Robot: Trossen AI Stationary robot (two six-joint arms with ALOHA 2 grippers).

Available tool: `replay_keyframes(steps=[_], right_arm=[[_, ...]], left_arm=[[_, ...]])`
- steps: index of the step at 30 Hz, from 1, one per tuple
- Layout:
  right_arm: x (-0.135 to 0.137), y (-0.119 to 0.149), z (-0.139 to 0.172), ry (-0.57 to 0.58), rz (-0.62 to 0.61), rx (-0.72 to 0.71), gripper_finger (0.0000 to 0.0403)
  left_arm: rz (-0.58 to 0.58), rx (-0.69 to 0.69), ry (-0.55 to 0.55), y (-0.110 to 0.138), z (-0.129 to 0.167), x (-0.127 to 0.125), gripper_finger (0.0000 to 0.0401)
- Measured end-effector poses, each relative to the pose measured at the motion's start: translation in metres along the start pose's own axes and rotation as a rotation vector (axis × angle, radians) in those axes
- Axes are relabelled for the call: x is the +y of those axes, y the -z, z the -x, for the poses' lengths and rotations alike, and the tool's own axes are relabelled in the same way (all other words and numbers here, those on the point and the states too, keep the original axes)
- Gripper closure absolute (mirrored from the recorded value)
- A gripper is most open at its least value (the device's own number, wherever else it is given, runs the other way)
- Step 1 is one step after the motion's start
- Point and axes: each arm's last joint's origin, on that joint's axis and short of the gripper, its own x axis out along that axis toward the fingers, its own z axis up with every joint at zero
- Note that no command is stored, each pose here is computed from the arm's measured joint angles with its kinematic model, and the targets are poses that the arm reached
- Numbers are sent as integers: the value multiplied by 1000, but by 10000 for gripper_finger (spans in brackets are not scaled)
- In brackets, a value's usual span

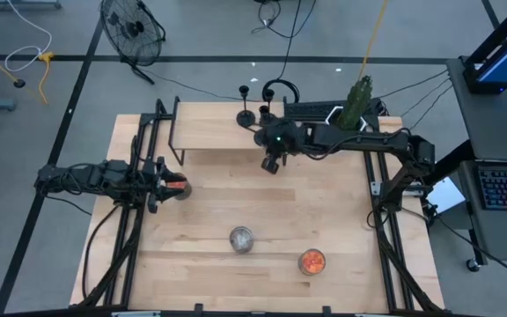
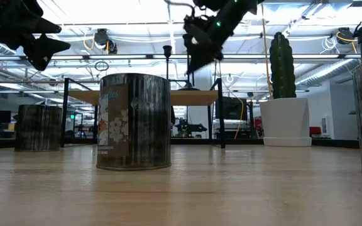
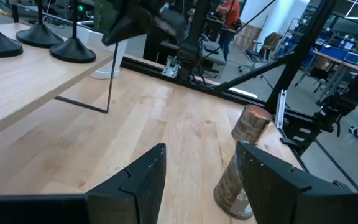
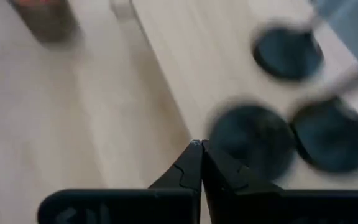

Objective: Pick & Place candle stick holders
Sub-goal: Put the black candle holder on the shelf

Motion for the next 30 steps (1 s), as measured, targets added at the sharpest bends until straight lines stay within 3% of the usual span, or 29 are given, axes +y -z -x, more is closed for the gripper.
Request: replay_keyframes(steps=[3, 14, 30], right_arm=[[-3, 5, -1, 46, 4, 40, 403], [-10, 22, -21, 54, -51, 1, 403], [-12, 19, -24, 32, -64, -54, 403]], left_arm=[[-4, 0, 0, 0, 0, 0, 201], [0, 1, 0, 0, 0, 0, 201], [3, 0, 0, 0, 0, 0, 201]])
